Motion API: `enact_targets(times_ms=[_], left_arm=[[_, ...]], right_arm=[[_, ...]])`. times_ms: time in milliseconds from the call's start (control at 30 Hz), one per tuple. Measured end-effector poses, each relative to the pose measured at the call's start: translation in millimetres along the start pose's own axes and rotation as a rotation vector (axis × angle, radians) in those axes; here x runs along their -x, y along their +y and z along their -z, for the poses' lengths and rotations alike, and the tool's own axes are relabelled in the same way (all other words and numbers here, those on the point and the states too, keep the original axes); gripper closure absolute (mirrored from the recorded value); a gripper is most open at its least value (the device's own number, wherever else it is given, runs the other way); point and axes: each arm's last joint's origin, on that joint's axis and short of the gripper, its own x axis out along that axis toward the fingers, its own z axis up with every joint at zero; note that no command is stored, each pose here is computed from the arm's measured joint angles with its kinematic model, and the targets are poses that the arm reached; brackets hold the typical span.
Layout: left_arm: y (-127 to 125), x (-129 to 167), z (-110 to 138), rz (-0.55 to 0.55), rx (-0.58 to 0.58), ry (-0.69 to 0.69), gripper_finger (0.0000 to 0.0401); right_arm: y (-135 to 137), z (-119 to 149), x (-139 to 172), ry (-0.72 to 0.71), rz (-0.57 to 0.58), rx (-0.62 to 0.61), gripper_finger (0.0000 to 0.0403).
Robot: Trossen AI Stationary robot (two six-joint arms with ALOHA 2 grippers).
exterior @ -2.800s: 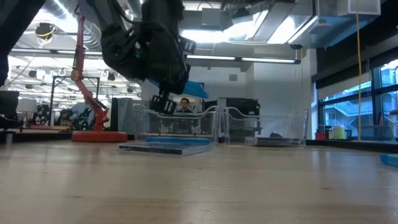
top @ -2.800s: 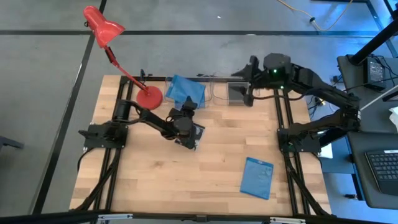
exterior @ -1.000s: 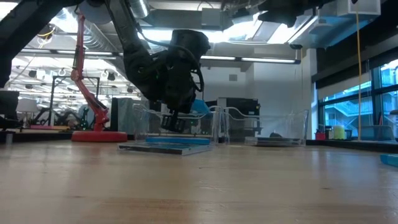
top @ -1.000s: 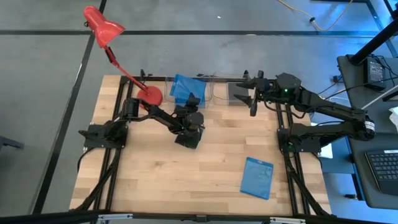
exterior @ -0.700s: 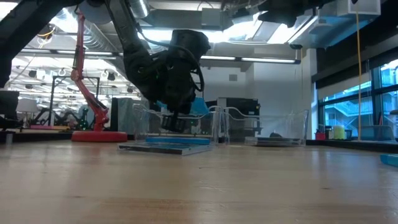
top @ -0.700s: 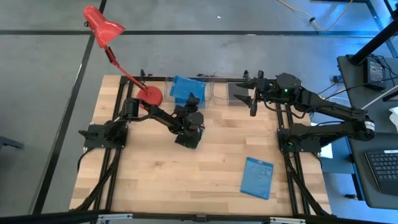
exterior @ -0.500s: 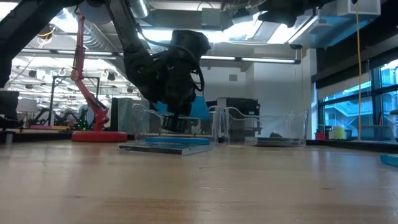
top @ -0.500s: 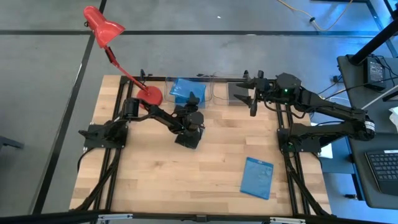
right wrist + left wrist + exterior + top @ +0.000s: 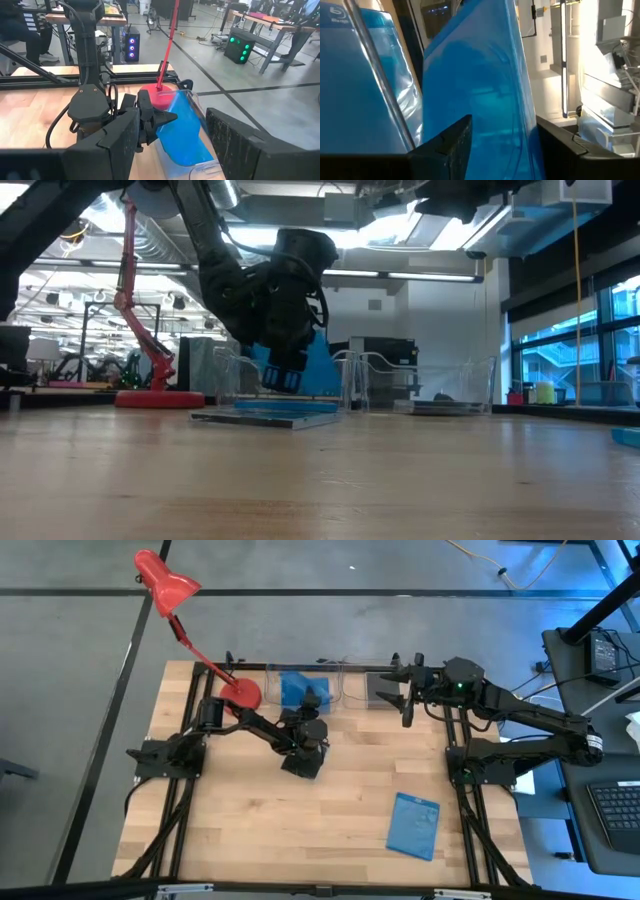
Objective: Pick & place jewel cases by type
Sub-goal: Put the left blue cd case into the left transparent bin
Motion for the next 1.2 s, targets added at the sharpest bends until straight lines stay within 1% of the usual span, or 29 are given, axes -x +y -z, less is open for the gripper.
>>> enact_targets(times_ms=[233, 367, 467, 667, 833, 1033, 1200], left_arm=[[0, 2, 1, -0.001, -0.015, 0.029, 0.0217], [0, 2, 2, -0.003, 0.000, 0.055, 0.0217], [-2, 2, 2, -0.002, -0.028, 0.066, 0.0217], [-6, 9, 1, 0.006, -0.024, 0.020, 0.0217], [-18, 13, 0, 0.013, -0.052, 0.021, 0.0217], [-28, 25, -2, 0.024, -0.136, 0.046, 0.0217], [-29, 50, -2, 0.029, -0.145, 0.089, 0.0217]], right_arm=[[0, 0, 0, 0.000, 0.000, 0.000, 0.0169], [0, 0, 0, 0.000, 0.000, 0.000, 0.0169], [0, 0, 0, -0.001, 0.000, 0.000, 0.0169], [0, 0, 0, -0.001, 0.000, -0.002, 0.0169], [0, 0, 0, -0.001, 0.000, -0.003, 0.0169], [0, 0, 0, -0.001, 0.001, -0.003, 0.0169], [0, 0, 0, -0.002, 0.000, -0.003, 0.0169]])
